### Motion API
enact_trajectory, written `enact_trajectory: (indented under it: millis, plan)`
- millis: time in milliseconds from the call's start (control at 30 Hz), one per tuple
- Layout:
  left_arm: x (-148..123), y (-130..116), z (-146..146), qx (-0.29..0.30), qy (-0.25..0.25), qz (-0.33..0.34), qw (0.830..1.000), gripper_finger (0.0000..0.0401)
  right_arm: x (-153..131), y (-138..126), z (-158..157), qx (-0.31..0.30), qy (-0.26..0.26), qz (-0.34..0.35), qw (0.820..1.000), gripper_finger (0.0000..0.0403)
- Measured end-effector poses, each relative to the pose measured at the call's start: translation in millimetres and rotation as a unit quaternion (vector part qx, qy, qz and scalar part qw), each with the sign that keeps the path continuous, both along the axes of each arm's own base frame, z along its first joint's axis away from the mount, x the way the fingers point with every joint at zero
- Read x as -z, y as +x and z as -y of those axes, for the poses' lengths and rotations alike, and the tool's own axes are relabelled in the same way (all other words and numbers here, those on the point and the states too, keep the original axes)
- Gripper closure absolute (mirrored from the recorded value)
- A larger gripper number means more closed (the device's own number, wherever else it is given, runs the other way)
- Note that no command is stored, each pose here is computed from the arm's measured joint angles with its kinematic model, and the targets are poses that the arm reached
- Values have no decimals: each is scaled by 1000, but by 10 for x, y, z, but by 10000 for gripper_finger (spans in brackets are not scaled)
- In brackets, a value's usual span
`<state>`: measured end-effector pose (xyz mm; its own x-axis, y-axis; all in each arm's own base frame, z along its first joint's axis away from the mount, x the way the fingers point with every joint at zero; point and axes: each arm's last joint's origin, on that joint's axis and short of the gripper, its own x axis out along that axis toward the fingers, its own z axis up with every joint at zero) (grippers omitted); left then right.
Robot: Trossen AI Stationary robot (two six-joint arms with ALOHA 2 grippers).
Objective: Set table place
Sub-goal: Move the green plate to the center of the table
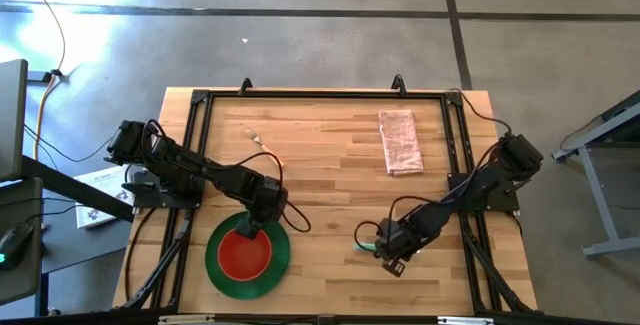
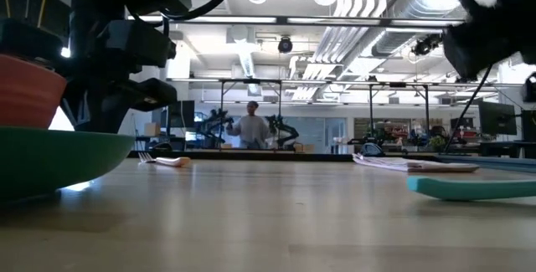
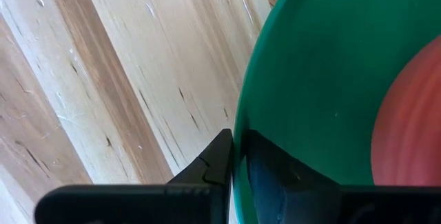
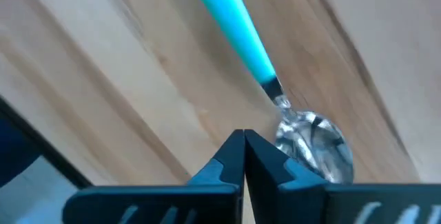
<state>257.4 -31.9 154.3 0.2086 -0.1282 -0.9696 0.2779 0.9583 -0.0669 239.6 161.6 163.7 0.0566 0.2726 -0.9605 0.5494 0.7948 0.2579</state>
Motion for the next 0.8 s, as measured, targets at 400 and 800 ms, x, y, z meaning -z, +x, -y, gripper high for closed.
enact_trajectory:
  millis: [400, 800]
  plan:
    - [-170, 202, -91, -34, 49, 72, 996, 395, -585, 163, 101, 0, -116, 6, 993, 403]
    - [-542, 467, -787, -154, 107, 165, 968, 400, -821, 205, 278, 3, -195, 1, 981, 402]
